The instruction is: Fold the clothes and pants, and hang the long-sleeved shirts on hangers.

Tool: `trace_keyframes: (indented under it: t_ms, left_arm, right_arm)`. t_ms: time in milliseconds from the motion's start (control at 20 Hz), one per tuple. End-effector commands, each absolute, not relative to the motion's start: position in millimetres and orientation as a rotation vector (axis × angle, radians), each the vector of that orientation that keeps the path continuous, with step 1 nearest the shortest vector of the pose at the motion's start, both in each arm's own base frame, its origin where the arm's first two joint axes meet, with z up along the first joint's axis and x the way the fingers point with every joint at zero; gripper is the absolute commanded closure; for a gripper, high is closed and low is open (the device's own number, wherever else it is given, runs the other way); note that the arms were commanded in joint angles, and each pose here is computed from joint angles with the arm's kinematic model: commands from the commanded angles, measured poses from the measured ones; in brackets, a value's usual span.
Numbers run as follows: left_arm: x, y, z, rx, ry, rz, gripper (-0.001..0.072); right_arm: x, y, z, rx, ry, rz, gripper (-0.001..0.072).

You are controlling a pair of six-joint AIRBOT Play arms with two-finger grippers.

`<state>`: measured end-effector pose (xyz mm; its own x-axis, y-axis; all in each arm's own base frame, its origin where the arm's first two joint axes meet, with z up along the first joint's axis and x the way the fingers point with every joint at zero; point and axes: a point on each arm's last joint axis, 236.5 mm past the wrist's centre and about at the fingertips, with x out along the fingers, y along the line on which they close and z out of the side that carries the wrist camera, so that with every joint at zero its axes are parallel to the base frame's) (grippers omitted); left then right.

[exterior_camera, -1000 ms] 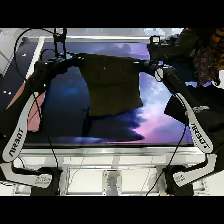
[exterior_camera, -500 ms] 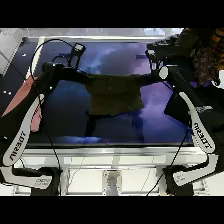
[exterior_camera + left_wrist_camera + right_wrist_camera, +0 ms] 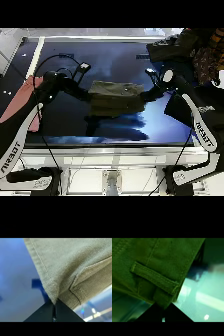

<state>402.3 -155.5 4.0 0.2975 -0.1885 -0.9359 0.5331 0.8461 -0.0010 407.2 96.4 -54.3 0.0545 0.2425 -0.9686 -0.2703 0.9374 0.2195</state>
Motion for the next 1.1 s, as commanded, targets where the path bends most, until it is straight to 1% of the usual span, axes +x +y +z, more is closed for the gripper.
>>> trace_keyframes:
  t_ms: [0, 50, 100, 150, 250, 300, 350, 400, 450, 500, 550, 650, 850, 900, 950, 1000, 1050]
  left_arm:
    - [367, -146, -11, 0.363, 1.319, -0.516, 0.0674]
    - [359, -148, -11, 0.364, 1.345, -0.545, 0.0502]
    - [353, -147, -9, 0.369, 1.364, -0.55, 0.0392]
    - [349, -144, -6, 0.374, 1.372, -0.549, 0.0391]
    - [349, -141, 8, 0.366, 1.341, -0.54, 0.0391]
    - [352, -139, 16, 0.359, 1.312, -0.533, 0.0391]
    - [355, -139, 27, 0.351, 1.271, -0.526, 0.0391]
    - [360, -142, 36, 0.325, 1.228, -0.522, 0.0391]
    - [363, -151, 46, 0.29, 1.181, -0.539, 0.0391]
    - [366, -162, 54, 0.245, 1.148, -0.561, 0.0391]
    - [367, -171, 58, 0.206, 1.129, -0.581, 0.0391]
    - [369, -181, 61, 0.159, 1.11, -0.598, 0.0391]
    - [398, -185, 74, 0.055, 1.006, -0.519, 0.0391]
    - [407, -189, 79, 0.025, 0.969, -0.505, 0.0391]
    - [416, -193, 80, 0.0, 0.94, -0.493, 0.0391]
    - [421, -197, 77, -0.014, 0.931, -0.488, 0.0391]
    - [424, -203, 69, -0.017, 0.934, -0.488, 0.0391]
  right_arm:
    - [375, 91, -68, -0.024, 1.589, 0.406, 0.0694]
    - [368, 91, -68, -0.023, 1.616, 0.411, 0.066]
    - [362, 91, -67, -0.024, 1.639, 0.417, 0.0553]
    - [357, 88, -66, -0.037, 1.66, 0.416, 0.0495]
    - [346, 78, -59, -0.07, 1.702, 0.406, 0.0486]
    - [343, 75, -53, -0.075, 1.712, 0.404, 0.043]
    - [341, 74, -44, -0.063, 1.718, 0.412, 0.0358]
    - [340, 75, -34, -0.051, 1.719, 0.423, 0.0331]
    - [339, 76, -23, -0.046, 1.719, 0.436, 0.0325]
    - [340, 75, -10, -0.045, 1.712, 0.442, 0.0221]
    - [343, 75, 3, -0.05, 1.697, 0.448, 0.0165]
    - [360, 75, 29, -0.069, 1.615, 0.439, 0.0165]
    - [409, 80, 70, -0.051, 1.397, 0.393, 0.0156]
    - [420, 81, 72, -0.03, 1.356, 0.372, 0.0155]
    - [428, 83, 70, -0.008, 1.334, 0.359, 0.0118]
    - [434, 83, 64, 0.005, 1.331, 0.347, 0.01]
    - [437, 84, 56, 0.021, 1.342, 0.336, 0.01]
